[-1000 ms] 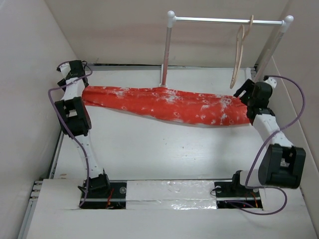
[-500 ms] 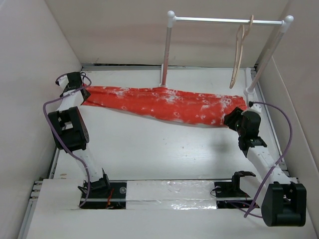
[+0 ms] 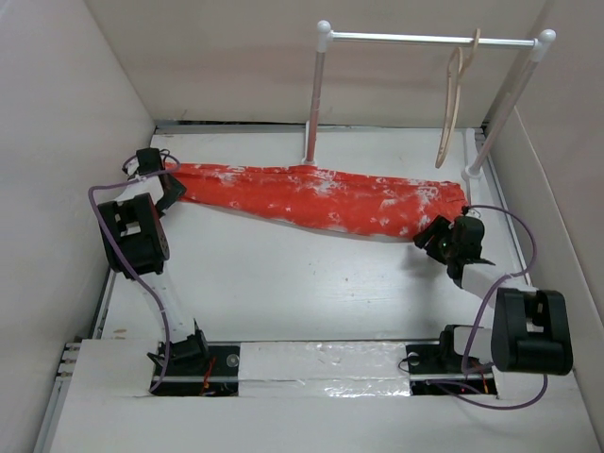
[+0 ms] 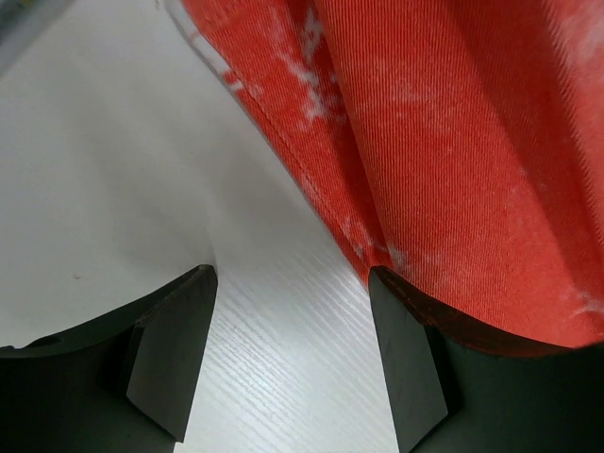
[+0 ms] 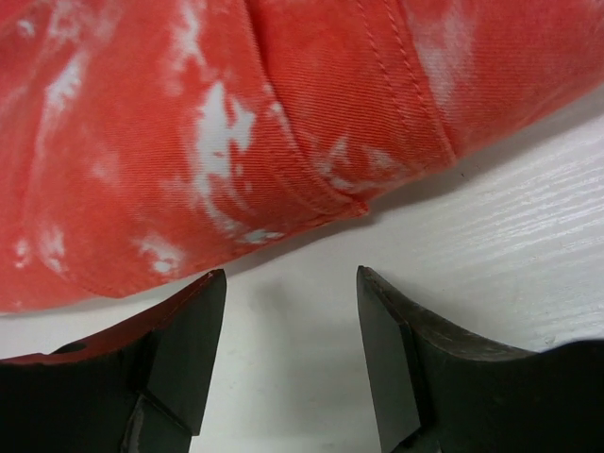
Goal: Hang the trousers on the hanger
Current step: Fold the trousers at the center of the board.
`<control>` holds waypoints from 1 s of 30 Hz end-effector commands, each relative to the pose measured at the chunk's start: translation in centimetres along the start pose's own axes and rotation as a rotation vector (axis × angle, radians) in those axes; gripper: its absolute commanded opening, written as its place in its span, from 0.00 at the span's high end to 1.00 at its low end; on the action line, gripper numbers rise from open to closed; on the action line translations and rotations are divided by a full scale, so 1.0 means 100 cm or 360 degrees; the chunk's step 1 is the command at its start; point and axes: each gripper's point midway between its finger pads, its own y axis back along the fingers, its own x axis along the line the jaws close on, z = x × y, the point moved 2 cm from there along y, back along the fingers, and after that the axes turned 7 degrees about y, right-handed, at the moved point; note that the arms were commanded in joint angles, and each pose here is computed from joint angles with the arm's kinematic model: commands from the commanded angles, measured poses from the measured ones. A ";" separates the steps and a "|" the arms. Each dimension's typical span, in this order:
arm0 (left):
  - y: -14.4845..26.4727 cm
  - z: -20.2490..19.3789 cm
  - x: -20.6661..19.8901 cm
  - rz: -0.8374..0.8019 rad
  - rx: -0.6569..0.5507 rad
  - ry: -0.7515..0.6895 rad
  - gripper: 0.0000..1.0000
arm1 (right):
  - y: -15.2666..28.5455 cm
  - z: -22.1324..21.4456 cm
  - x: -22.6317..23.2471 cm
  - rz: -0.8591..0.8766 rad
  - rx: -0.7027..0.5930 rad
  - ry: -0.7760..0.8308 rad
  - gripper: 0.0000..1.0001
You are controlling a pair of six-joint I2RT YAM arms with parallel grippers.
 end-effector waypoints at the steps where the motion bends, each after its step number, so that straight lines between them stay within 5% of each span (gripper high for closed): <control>1: 0.006 0.013 -0.020 -0.0112 -0.0009 0.0054 0.37 | -0.011 0.027 0.014 0.0116 -0.0110 -0.0079 0.38; 7: -0.010 0.005 -0.024 -0.0128 0.0040 0.0088 0.38 | -0.022 0.038 0.004 0.0032 -0.0155 -0.0155 0.41; 12: -0.016 0.005 -0.032 -0.0193 0.0020 0.0165 0.46 | -0.033 0.048 -0.001 -0.0014 -0.0159 -0.0154 0.63; 14: -0.017 0.003 -0.039 -0.0229 0.0020 0.0169 0.67 | -0.034 0.050 -0.001 -0.0013 -0.0178 -0.0153 0.89; 16: -0.019 0.004 -0.042 -0.0245 0.0018 0.0175 0.92 | -0.034 0.053 0.000 -0.0006 -0.0188 -0.0144 0.96; 17: -0.020 0.004 -0.042 -0.0245 0.0008 0.0176 0.96 | -0.035 0.053 0.000 -0.0010 -0.0187 -0.0142 1.00; 30: 0.030 0.036 -0.013 -0.0124 -0.0253 0.0086 1.00 | 0.010 0.058 -0.004 0.0010 -0.0334 -0.0051 1.00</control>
